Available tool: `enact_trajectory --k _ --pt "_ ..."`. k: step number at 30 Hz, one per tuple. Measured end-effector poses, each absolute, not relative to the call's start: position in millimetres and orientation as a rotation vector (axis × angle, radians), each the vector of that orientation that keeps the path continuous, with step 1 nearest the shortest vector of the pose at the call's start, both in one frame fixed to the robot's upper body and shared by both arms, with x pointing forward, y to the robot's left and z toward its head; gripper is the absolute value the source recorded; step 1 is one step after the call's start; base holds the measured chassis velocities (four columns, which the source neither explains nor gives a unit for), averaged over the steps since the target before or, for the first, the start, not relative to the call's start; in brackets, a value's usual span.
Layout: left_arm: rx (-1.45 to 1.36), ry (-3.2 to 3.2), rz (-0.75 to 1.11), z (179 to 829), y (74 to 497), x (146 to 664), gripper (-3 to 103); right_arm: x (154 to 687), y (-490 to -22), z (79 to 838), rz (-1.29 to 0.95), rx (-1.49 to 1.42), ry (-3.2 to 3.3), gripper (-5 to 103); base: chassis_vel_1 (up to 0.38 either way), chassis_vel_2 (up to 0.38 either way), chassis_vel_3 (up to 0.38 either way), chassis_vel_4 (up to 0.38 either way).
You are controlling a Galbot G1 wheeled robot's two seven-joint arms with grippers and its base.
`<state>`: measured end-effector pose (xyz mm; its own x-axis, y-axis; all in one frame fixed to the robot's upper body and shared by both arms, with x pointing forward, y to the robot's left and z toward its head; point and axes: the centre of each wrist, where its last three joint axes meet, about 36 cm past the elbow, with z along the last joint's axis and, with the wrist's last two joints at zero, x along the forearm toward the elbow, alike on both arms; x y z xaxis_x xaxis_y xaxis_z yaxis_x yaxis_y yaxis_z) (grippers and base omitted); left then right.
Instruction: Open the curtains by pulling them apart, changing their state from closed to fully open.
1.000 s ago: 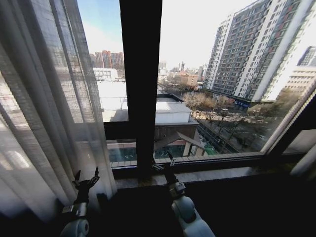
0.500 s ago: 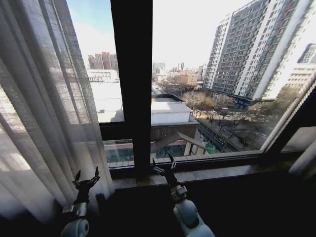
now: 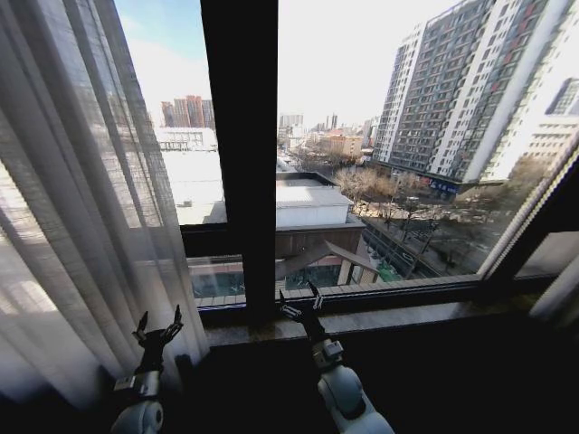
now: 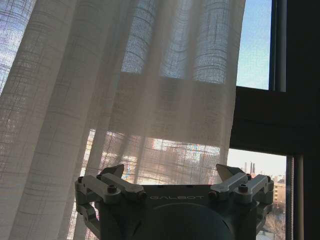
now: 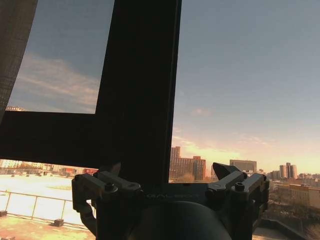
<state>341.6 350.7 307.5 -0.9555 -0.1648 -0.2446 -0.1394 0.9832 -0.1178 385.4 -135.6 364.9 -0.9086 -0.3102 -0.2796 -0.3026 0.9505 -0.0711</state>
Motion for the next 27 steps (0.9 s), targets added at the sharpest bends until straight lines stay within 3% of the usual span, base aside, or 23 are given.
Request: enact_trajectory --k 27 --pt "-0.224 2.873 -0.145 307.5 350.7 341.6 100 385.8 -135.6 364.5 -0.038 -0.451 2.815 100 0.000 0.000 0.000 0.000"
